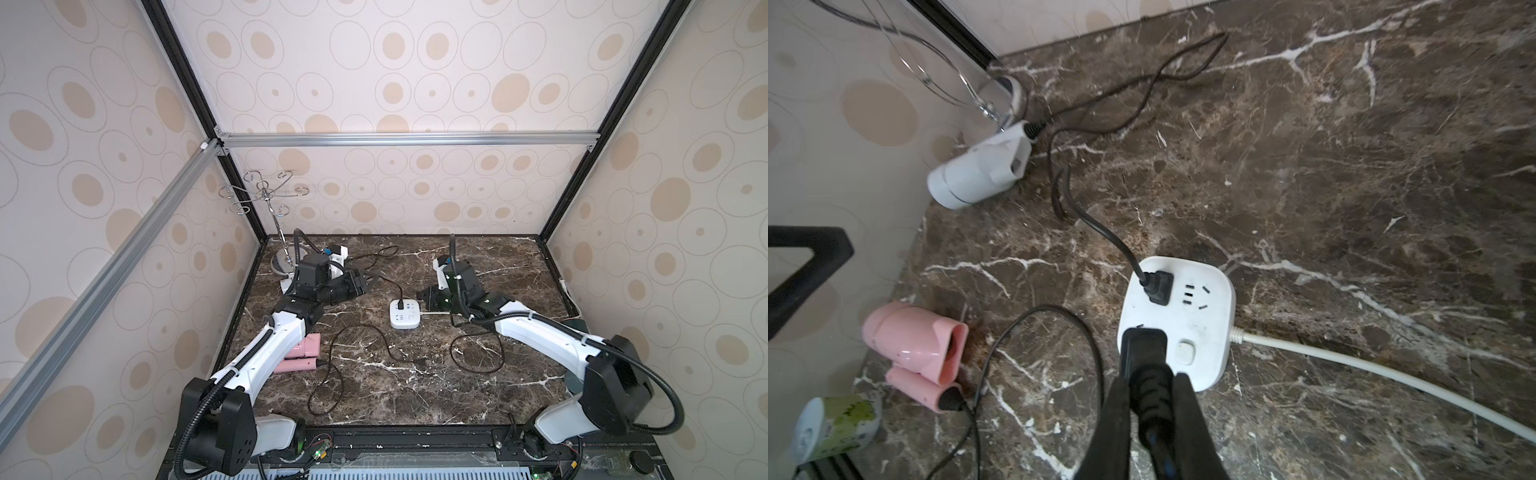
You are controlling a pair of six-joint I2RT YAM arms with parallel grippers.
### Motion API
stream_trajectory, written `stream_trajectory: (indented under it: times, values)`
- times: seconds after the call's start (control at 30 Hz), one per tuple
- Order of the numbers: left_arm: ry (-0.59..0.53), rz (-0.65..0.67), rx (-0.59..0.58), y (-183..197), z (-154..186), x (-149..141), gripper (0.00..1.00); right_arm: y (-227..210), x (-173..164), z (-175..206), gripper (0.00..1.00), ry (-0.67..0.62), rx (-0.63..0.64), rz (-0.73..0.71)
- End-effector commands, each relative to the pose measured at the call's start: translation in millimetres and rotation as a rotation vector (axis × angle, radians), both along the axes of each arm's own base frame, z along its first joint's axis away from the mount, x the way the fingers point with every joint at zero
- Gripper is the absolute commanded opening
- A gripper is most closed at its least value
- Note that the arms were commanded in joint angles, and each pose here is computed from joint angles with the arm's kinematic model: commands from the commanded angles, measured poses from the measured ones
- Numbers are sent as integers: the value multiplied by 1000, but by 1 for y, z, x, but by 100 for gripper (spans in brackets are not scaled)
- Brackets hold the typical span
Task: Charge the blow dryers
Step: Insert the plug into the socket.
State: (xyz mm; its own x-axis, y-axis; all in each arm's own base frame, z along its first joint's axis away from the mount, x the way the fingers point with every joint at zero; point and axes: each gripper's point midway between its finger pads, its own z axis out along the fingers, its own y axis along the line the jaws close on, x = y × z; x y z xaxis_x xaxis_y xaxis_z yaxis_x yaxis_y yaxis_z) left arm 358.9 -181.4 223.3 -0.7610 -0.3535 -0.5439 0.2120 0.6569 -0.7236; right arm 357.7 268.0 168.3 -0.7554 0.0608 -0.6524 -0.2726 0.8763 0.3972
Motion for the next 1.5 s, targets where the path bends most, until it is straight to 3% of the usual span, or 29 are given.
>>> stream_trajectory:
  times: [0.0, 0.23, 0.47, 0.97, 1.47]
  values:
    - [16, -3, 27, 12, -15, -10, 59, 4, 6, -9, 0, 3, -76, 34]
    - [45, 16, 11, 28, -32, -18, 59, 14, 17, -47, 0, 78, -144, 54]
    - [55, 19, 7, 34, -39, -23, 59, 26, 26, -68, 0, 104, -134, 64]
    - [74, 17, -6, 36, -49, -26, 59, 26, 45, -80, 0, 83, -194, 35]
    - [73, 17, -2, 37, -49, -27, 59, 24, 39, -83, 0, 116, -280, 47]
